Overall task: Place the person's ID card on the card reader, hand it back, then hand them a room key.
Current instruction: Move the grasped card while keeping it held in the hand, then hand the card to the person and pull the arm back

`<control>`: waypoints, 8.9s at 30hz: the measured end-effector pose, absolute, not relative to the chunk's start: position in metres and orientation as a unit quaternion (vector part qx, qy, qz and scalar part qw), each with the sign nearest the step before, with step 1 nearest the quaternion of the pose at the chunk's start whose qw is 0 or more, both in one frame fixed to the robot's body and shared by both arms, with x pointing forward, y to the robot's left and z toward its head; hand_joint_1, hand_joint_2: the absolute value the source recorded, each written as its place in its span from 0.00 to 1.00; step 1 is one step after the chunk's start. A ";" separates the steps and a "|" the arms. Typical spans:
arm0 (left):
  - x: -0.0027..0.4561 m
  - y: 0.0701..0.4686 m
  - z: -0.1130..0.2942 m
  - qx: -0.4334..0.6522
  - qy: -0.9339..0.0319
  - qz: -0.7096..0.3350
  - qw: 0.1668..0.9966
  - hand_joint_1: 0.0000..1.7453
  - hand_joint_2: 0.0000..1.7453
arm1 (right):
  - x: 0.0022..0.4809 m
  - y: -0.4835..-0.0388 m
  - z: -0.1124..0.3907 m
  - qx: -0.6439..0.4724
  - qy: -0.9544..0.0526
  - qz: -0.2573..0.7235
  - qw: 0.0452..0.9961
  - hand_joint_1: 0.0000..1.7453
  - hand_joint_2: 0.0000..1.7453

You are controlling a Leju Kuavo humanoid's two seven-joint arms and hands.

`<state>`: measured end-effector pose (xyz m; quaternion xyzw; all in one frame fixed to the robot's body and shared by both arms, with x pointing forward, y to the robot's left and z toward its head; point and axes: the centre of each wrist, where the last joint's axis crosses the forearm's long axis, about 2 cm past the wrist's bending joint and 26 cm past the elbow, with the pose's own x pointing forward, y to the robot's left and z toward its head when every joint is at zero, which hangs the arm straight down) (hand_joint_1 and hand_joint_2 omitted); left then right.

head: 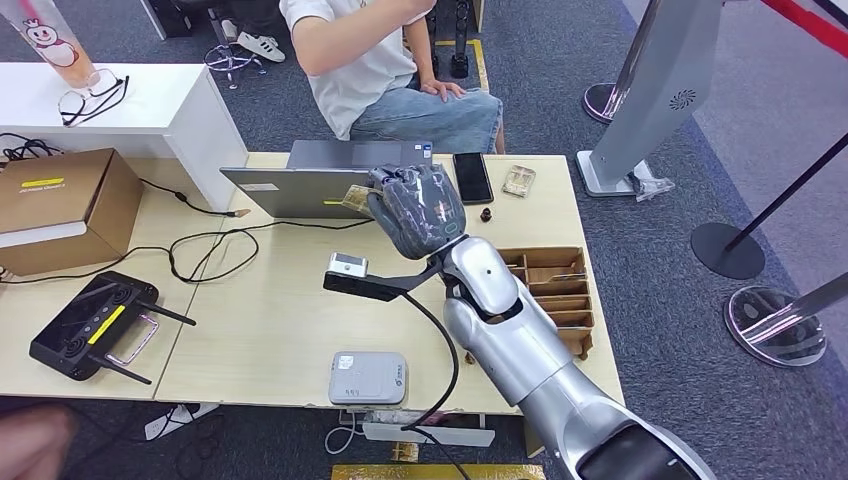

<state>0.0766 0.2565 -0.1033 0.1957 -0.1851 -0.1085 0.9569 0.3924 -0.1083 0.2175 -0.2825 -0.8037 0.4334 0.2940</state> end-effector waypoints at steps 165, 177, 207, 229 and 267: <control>0.087 0.249 -0.101 0.190 -0.173 -0.138 0.956 0.00 0.00 | 0.355 -0.120 0.085 0.083 -0.497 0.534 0.679 1.00 1.00; 0.087 0.248 -0.101 0.190 -0.173 -0.138 0.957 0.00 0.00 | 0.354 -0.119 0.085 0.083 -0.498 0.533 0.679 1.00 1.00; 0.086 0.251 -0.101 0.190 -0.179 -0.130 0.957 0.00 0.00 | 0.377 -0.121 0.141 0.175 -0.616 0.469 0.609 1.00 1.00; 0.086 0.251 -0.101 0.190 -0.184 -0.129 0.956 0.00 0.00 | 0.375 -0.130 0.161 0.174 -0.668 0.449 0.568 1.00 1.00; 0.075 0.251 -0.103 0.197 -0.182 -0.112 0.957 0.00 0.00 | 0.365 -0.129 0.212 -0.047 -0.842 0.367 0.392 1.00 1.00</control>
